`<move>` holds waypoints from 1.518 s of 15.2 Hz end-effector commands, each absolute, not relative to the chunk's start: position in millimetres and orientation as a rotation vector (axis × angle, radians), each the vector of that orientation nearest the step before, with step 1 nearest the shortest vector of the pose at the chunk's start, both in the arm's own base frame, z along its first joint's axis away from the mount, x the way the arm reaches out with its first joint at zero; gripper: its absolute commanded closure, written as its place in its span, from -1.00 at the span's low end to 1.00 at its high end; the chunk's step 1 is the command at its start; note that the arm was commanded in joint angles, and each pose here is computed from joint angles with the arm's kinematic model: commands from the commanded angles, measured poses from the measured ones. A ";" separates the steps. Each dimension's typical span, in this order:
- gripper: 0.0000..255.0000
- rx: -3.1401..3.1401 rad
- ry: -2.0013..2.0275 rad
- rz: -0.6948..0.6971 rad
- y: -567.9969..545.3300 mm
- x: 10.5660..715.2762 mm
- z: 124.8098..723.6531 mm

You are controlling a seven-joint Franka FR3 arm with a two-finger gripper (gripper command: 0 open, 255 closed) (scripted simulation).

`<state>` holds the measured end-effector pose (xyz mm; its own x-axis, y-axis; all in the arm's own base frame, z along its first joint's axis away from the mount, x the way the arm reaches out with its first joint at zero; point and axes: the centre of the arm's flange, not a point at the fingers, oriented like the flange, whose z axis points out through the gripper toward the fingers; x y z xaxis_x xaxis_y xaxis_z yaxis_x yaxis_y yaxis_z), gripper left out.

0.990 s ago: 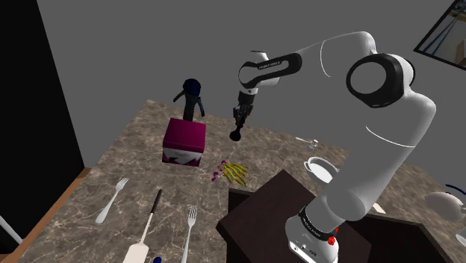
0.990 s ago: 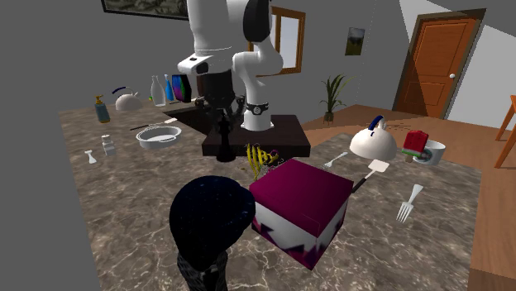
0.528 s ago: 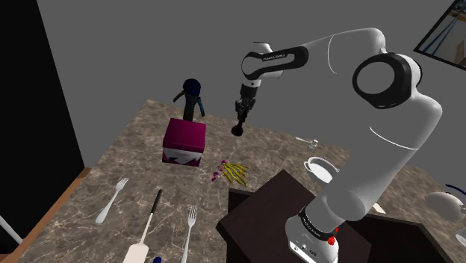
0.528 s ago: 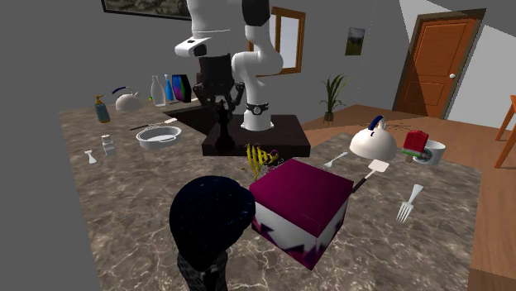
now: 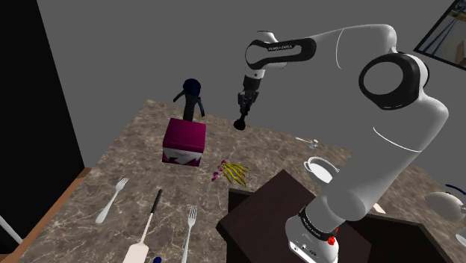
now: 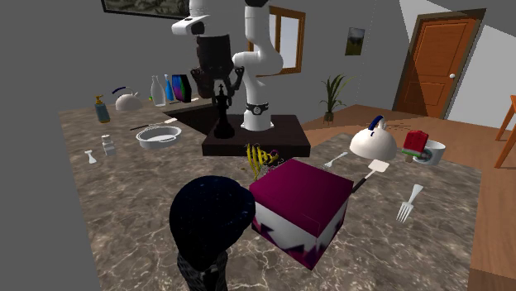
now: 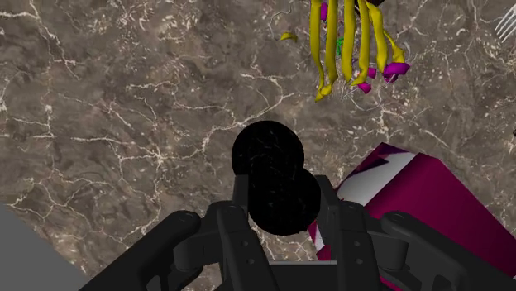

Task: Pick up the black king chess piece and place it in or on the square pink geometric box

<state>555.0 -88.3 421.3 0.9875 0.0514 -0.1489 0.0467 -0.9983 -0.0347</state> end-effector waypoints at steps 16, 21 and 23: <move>1.00 -3.101 -0.077 0.234 86.6 670.7 451.6; 1.00 -3.101 -0.077 0.234 129.5 699.2 452.8; 1.00 -3.101 -0.077 0.234 129.5 699.1 442.2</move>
